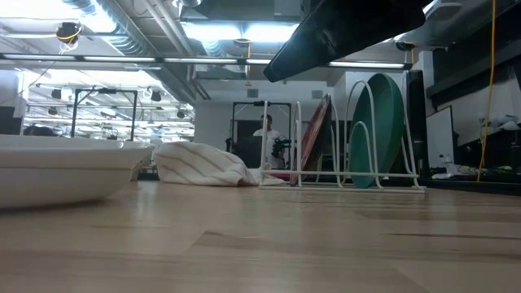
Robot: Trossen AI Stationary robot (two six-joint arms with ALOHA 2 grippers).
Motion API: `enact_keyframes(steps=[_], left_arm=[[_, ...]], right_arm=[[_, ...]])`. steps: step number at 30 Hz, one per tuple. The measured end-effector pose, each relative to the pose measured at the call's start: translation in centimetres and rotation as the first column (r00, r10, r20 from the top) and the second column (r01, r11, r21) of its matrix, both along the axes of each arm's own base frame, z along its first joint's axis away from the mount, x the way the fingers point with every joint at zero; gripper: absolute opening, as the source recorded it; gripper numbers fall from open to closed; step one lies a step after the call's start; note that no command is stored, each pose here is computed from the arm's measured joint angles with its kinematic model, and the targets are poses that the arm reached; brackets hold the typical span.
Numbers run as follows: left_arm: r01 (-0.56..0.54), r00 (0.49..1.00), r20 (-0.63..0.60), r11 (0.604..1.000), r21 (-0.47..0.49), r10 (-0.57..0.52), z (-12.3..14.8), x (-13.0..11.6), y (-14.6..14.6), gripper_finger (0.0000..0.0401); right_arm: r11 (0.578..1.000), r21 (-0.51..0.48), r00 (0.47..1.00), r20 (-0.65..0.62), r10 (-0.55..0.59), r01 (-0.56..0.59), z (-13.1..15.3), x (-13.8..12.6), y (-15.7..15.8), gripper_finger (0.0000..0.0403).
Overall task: Sort dishes
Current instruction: Put the white plate in the dish rack
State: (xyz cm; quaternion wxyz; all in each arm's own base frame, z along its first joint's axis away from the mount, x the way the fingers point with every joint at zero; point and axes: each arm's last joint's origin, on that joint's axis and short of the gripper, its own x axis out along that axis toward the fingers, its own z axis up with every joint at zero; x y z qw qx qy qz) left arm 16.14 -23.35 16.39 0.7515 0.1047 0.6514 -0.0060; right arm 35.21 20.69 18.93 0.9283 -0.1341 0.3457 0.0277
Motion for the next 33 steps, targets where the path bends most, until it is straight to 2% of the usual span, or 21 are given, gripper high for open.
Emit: enact_keyframes(steps=[4,7,16,25,33], left_arm=[[0.018,1.0,-0.005,1.0,-0.001,-0.018,0.0,0.0,0.0,0.0172],[0.017,1.0,-0.009,1.0,-0.003,-0.017,0.0,0.0,0.0,0.0155],[-0.001,1.0,0.022,1.0,0.007,0.001,0.1,0.1,0.0,0.0032],[-0.063,0.997,0.031,0.997,-0.05,0.065,1.3,0.6,-0.8,0.0029],[-0.171,0.979,0.09,0.978,-0.122,0.182,3.0,1.8,-1.5,0.0016]], right_arm=[[1.0,0.0,1.0,0.0,0.0,0.0,0.0,0.0,0.0,0.0154],[1.0,0.0,1.0,0.0,0.0,0.0,0.0,0.0,0.0,0.0154],[1.0,0.0,1.0,0.0,0.0,0.0,0.0,0.0,0.0,0.0154],[1.0,0.0,1.0,0.0,0.0,0.0,0.0,0.0,0.0,0.0154],[1.0,0.001,1.0,0.002,0.0,0.0,0.0,0.0,0.0,0.0154]])
